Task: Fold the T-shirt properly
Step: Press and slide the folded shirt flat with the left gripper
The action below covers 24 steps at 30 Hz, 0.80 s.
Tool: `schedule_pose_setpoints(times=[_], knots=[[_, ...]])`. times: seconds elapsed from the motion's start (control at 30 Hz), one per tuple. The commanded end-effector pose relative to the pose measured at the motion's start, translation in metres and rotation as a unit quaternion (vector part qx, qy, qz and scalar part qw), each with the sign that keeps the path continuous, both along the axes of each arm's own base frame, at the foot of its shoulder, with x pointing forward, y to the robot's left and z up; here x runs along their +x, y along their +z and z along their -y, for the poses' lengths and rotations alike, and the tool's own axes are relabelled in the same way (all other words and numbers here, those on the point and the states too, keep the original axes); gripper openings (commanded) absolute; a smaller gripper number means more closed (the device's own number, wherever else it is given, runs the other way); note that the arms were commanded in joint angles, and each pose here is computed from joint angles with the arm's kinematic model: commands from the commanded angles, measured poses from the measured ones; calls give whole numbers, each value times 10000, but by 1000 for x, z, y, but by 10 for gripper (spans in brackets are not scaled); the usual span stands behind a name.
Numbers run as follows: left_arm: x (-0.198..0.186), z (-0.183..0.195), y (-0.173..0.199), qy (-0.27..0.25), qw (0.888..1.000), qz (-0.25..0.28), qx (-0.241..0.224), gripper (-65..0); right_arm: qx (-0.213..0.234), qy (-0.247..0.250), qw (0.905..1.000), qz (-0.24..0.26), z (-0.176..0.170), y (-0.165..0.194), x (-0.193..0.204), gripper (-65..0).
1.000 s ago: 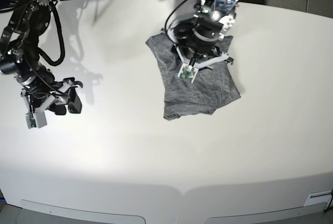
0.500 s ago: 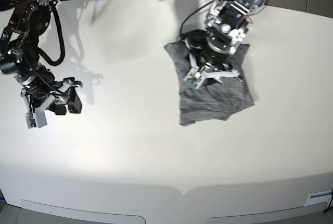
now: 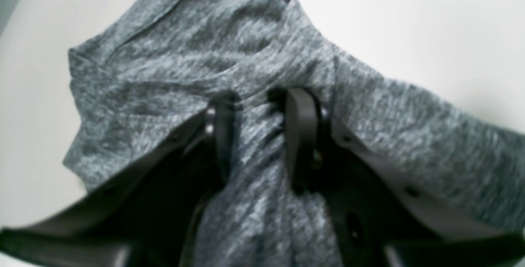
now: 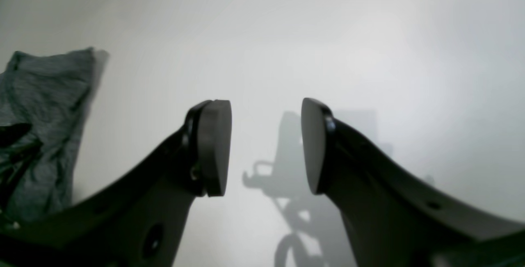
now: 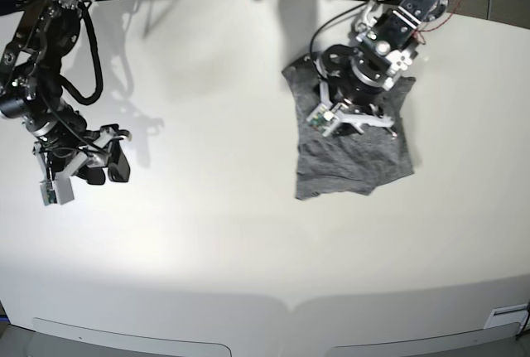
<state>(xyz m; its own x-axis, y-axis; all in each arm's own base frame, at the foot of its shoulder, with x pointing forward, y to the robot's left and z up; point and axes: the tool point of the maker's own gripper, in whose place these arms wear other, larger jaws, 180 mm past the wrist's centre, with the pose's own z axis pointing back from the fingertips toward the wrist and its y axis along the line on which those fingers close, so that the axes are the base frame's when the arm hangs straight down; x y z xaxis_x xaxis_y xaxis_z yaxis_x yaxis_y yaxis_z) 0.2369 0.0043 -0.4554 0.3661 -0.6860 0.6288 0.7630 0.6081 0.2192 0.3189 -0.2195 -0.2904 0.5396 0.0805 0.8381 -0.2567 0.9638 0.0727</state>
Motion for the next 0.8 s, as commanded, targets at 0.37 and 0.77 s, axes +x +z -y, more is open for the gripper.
schedule_pose_setpoints(times=[0.37, 0.77], knots=[[-75, 30, -32, -857, 9898, -1081, 369, -424, -27, 57, 9994, 336, 1, 18, 7, -365], [-33, 21, -20, -551, 9952, -581, 561, -424, -37, 60, 9995, 294, 1, 17, 6, -365]])
